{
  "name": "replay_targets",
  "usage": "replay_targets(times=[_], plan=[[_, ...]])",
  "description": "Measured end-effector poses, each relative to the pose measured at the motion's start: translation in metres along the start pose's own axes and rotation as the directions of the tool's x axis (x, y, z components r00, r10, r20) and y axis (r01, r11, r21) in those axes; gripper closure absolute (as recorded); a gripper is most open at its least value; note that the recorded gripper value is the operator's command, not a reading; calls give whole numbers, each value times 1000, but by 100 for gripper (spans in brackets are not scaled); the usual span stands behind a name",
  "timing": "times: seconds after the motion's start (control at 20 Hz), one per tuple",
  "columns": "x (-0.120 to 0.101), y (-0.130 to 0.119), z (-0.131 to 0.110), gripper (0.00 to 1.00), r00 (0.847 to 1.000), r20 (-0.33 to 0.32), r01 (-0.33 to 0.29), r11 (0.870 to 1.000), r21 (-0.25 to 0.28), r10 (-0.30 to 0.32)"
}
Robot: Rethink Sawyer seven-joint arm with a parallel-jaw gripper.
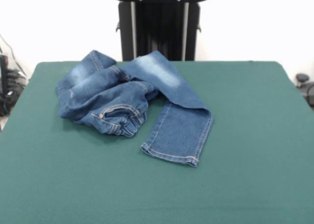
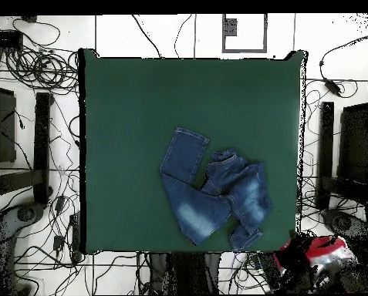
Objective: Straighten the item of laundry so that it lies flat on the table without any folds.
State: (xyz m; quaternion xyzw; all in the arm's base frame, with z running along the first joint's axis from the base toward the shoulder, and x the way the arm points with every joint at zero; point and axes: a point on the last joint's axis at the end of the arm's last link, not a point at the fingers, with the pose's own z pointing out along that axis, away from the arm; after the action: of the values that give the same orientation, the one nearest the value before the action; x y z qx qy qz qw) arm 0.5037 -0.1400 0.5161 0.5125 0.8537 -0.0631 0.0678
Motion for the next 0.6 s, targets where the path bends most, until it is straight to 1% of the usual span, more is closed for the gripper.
replay_targets(times=[0.1,0.15,0.2,0.25,0.35,0.45,0.6], plan=[[-4,-1,-18,0,1000,-8,-9,1000,1,9],[-7,-2,-32,0,1000,-13,-15,1000,3,15],[-8,-2,-38,0,1000,-15,-17,1000,3,17],[-13,-3,-55,0,1000,-19,-24,1000,4,24],[-15,-3,-66,0,999,-20,-27,1000,1,27],[-19,-2,-83,0,999,-13,-31,999,-6,31],[-22,-2,-96,0,999,-3,-34,999,-13,34]])
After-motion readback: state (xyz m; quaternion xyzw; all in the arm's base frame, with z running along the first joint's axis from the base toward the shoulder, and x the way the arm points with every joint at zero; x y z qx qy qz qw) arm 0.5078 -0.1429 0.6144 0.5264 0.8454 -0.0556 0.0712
